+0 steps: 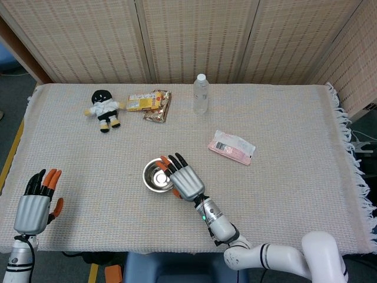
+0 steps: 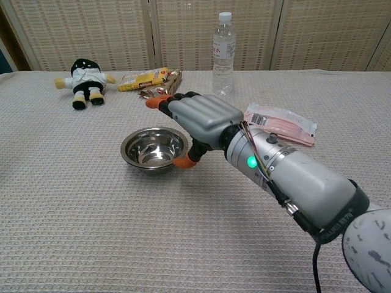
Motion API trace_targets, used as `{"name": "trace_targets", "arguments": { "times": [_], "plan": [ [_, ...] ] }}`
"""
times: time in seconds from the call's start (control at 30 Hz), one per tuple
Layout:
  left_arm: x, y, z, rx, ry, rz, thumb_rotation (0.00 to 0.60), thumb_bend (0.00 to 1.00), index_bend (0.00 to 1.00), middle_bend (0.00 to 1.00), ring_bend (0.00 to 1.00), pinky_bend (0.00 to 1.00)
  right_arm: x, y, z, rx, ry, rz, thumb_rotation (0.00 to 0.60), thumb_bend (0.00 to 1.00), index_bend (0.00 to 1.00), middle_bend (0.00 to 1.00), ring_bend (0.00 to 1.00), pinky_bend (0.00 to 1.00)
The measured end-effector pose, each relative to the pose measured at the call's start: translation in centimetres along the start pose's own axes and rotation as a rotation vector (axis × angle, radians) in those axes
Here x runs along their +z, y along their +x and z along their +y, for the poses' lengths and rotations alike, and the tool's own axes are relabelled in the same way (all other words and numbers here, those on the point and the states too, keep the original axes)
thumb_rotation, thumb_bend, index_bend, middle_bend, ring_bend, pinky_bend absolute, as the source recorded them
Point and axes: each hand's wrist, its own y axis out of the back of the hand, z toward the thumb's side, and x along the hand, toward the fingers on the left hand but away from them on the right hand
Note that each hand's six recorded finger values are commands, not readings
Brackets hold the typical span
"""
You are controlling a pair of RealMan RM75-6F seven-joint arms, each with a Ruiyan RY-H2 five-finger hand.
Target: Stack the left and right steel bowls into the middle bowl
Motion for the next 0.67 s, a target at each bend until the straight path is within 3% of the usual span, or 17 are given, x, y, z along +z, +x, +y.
{"name": "trace_targets", "arguments": {
  "times": [0.13, 0.23, 0.43, 0.53, 0.67],
  "plan": [
    [-0.4, -0.3, 0.5, -0.008, -0.004, 0.004, 0.6, 0.44, 0.0, 0.07, 0.0, 0.11, -2.2, 2.5, 1.5, -0.04, 0.015, -0.041, 0.6, 0.14, 0.0, 0.0, 0.0, 0.0],
    [-1.0, -0.9, 0.9, -0.038, -0.01, 0.018, 0.6, 0.44, 0.0, 0.06, 0.0, 0.11, -6.2, 6.5, 2.8, -0.073, 0.05, -0.138, 0.6, 0.14, 0.0, 0.0, 0.0, 0.0],
    [-1.7, -2.6, 1.7, -0.153, -0.057, 0.062, 0.6, 0.43, 0.0, 0.0, 0.0, 0.08, -15.7, 18.4, 5.4, -0.187, 0.209, -0.469, 0.6, 0.14, 0.0, 0.0, 0.0, 0.0],
    [-2.1, -3.3, 2.5, -0.175, -0.063, 0.08, 0.6, 0.42, 0.0, 0.0, 0.0, 0.06, -19.4, 27.6, 6.1, -0.201, 0.268, -0.661, 0.6, 0.14, 0.0, 0.0, 0.0, 0.0],
    [-2.4, -3.7, 2.7, -0.148, -0.052, 0.087, 0.6, 0.42, 0.0, 0.0, 0.0, 0.06, -21.2, 34.2, 6.7, -0.179, 0.237, -0.756, 0.6, 0.14, 0.0, 0.0, 0.0, 0.0]
  ]
}}
